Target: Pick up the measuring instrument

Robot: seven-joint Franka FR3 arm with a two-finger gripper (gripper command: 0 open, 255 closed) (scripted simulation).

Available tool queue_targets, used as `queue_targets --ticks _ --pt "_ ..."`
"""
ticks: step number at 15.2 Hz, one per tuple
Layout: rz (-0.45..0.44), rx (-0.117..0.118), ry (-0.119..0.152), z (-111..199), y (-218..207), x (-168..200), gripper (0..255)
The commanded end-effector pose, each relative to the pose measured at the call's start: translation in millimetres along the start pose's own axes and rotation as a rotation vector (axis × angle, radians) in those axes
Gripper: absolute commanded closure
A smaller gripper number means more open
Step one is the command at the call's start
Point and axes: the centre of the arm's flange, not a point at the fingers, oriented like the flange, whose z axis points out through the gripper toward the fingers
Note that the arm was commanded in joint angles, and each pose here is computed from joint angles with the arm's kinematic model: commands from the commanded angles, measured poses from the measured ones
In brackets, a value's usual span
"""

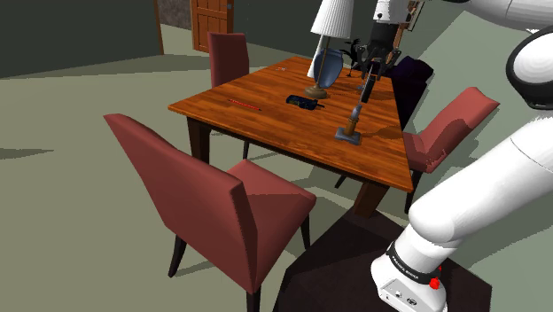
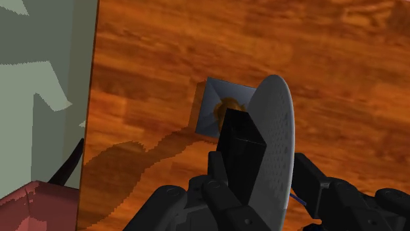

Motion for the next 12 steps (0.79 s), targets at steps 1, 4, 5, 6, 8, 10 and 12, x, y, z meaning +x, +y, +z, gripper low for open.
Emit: queue_targets --ticks 1,4,5,6,8,10,12 --pt "-0.001 -0.001 -0.002 1 0 0 255" --pt "-0.001 -0.001 -0.002 1 0 0 255" --pt "-0.001 -0.001 -0.002 1 -1 -1 255" --pt "-0.001 -0.001 -0.002 -4 0 -1 255" --pt "-0.001 -0.001 -0.002 -15 0 -1 255" --pt "-0.001 -0.001 -0.002 -25 1 -1 255" --pt "-0.001 -0.001 -0.002 -36 2 -1 255"
